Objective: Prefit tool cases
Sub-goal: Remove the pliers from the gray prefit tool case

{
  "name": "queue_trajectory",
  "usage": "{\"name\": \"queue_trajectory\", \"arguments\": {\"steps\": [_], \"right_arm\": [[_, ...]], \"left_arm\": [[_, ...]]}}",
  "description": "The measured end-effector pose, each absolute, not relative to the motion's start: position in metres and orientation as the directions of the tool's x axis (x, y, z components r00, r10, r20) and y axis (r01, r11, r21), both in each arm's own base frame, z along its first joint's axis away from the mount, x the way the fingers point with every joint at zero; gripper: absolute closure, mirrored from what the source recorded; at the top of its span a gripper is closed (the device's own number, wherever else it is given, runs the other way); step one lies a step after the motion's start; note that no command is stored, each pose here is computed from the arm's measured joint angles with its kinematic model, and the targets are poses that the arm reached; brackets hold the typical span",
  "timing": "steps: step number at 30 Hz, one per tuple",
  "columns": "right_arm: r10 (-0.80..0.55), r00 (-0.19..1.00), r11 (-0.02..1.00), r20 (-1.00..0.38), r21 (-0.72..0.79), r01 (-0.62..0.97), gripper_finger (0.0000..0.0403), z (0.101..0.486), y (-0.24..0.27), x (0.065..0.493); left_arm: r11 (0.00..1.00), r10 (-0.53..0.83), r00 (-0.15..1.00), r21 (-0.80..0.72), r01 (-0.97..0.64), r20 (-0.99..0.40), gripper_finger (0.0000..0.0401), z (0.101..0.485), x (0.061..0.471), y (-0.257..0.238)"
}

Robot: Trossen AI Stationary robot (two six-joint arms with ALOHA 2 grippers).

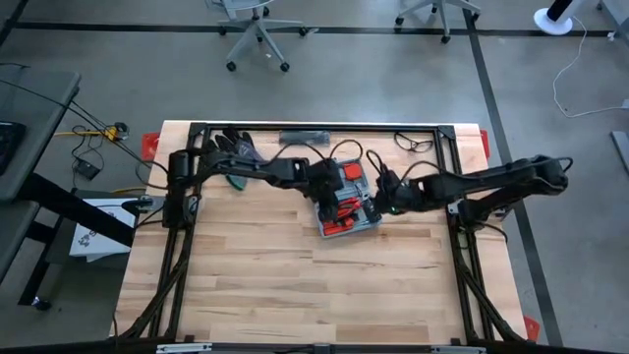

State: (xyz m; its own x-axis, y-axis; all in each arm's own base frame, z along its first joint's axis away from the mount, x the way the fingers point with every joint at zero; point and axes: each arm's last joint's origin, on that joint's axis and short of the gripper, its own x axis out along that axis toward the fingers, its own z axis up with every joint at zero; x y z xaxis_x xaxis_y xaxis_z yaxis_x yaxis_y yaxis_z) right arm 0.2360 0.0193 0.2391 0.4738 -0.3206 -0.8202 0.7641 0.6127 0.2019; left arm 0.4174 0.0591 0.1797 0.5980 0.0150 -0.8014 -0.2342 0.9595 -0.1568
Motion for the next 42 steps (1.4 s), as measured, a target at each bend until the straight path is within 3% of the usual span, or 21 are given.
{"name": "queue_trajectory", "arguments": {"steps": [5,14,20,24,30,36,42], "right_arm": [[-0.348,0.438,0.597,-0.829,0.165,0.785,0.0403,0.241,0.032,0.223],[-0.381,0.409,0.569,-0.83,0.138,0.81,0.0403,0.243,0.048,0.206],[-0.384,0.407,0.564,-0.828,0.139,0.814,0.0403,0.243,0.055,0.202],[-0.384,0.409,0.558,-0.828,0.145,0.817,0.0403,0.243,0.055,0.202],[-0.389,0.404,0.548,-0.828,0.145,0.824,0.0403,0.243,0.055,0.201],[-0.413,0.403,0.531,-0.817,0.143,0.835,0.0403,0.243,0.054,0.201],[-0.42,0.403,0.53,-0.813,0.141,0.836,0.0403,0.243,0.054,0.201]], "left_arm": [[0.955,0.047,0.564,-0.129,-0.268,-0.825,0.02,0.163,0.421,0.059],[0.942,0.009,0.624,-0.202,-0.267,-0.782,0.0199,0.159,0.431,0.055],[0.935,0.029,0.591,-0.187,-0.301,-0.806,0.0205,0.146,0.431,0.053],[0.931,0.127,0.578,-0.104,-0.349,-0.806,0.0239,0.146,0.431,0.056],[0.927,0.114,0.587,-0.126,-0.353,-0.802,0.0369,0.146,0.431,0.058],[0.897,-0.022,0.612,-0.286,-0.337,-0.791,0.039,0.15,0.43,0.059],[0.896,-0.052,0.676,-0.333,-0.293,-0.735,0.0396,0.196,0.419,0.059]]}}
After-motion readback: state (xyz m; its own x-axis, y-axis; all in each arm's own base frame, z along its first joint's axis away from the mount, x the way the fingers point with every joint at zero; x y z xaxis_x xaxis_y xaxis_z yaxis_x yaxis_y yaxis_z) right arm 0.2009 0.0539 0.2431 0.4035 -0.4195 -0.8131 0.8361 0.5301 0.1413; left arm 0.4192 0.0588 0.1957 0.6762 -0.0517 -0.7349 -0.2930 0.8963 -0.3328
